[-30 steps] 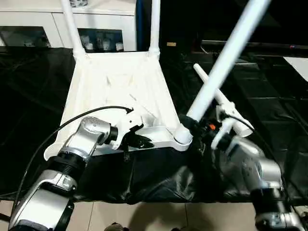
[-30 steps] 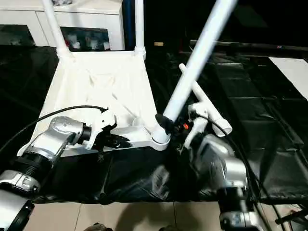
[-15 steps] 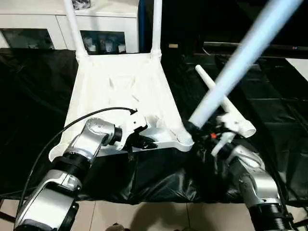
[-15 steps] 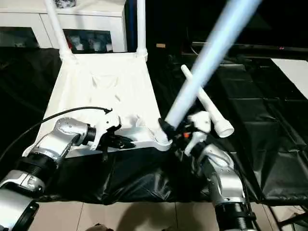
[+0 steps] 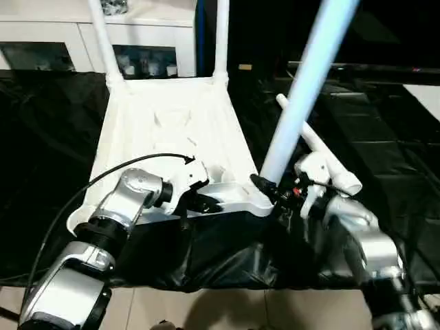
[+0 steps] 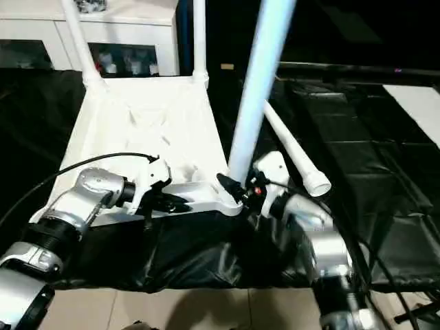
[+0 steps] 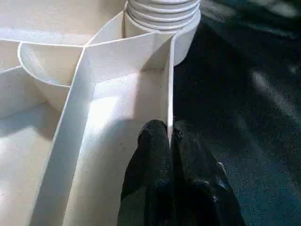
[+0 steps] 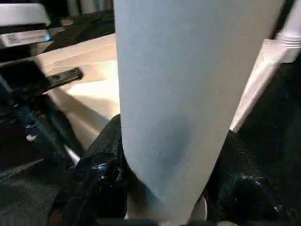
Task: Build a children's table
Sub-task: Insert table leg to table base
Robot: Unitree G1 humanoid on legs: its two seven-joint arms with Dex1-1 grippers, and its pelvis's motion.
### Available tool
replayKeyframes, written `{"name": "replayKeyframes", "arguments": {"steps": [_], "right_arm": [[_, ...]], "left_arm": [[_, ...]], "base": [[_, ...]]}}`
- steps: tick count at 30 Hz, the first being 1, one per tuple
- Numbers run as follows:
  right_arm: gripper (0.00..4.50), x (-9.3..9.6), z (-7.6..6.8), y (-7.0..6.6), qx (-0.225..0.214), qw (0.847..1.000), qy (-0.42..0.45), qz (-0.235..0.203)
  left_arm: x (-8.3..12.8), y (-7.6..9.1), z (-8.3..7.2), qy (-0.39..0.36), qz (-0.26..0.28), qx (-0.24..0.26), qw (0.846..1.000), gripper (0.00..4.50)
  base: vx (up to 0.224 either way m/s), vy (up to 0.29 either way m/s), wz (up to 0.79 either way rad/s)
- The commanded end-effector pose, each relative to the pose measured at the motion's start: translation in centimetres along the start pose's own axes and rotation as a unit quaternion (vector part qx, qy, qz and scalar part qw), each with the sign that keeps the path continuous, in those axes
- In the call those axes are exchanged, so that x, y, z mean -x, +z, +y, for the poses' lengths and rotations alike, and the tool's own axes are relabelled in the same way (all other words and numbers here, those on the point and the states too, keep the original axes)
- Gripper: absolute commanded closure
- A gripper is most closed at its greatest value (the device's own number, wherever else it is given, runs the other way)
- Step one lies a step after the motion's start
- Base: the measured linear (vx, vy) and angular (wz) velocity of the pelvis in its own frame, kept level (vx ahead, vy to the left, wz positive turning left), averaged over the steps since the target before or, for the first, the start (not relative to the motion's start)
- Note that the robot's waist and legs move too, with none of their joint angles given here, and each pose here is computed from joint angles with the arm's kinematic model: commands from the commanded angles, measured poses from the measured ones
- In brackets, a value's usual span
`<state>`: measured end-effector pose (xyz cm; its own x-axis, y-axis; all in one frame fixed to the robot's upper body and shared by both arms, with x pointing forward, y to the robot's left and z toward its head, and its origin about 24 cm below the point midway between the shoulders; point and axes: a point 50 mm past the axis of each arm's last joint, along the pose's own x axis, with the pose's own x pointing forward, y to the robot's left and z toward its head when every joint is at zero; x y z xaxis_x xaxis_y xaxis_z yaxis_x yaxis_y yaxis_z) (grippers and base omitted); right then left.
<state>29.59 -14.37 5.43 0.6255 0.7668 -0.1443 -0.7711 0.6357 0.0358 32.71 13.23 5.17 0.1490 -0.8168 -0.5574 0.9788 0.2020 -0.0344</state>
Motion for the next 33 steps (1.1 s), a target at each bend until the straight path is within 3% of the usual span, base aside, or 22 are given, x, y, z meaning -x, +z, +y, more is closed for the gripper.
{"name": "replayKeyframes", "arguments": {"steps": [1,10,17,20,25,29,33], "right_arm": [[2.62,0.0,2.0,-3.9,-0.051,0.994,0.063,0.077],[2.62,0.0,2.4,-3.8,-0.037,0.986,0.133,0.091],[2.62,-0.4,2.6,-3.7,-0.045,0.984,0.148,0.083],[2.62,-0.8,2.3,-3.6,-0.051,0.988,0.124,0.074],[2.62,-2.8,0.0,-3.0,-0.067,0.996,-0.030,0.051],[2.63,-4.4,-0.6,-3.1,-0.085,0.989,-0.108,0.060],[2.63,-5.9,-0.4,-3.6,-0.096,0.980,-0.154,0.085]], "left_arm": [[0.1,2.2,0.3,-0.010,-0.026,-0.044,0.999,4.50],[1.1,2.6,0.2,-0.058,-0.009,-0.078,0.995,4.50],[1.6,2.8,0.8,-0.036,-0.016,-0.066,0.997,4.50],[1.6,2.9,1.0,-0.015,-0.022,-0.058,0.998,4.50],[1.5,3.6,1.6,0.081,-0.059,-0.013,0.995,4.50],[1.1,3.5,0.7,0.126,-0.061,0.015,0.990,4.50],[-0.3,4.0,-1.5,0.154,-0.071,0.043,0.985,4.50]], "base": [[0.000,0.000,0.00],[0.000,0.000,0.00],[0.000,0.000,0.00],[0.000,0.000,0.00],[0.000,0.000,0.00],[0.000,0.000,0.00],[0.000,0.000,0.00]]}}
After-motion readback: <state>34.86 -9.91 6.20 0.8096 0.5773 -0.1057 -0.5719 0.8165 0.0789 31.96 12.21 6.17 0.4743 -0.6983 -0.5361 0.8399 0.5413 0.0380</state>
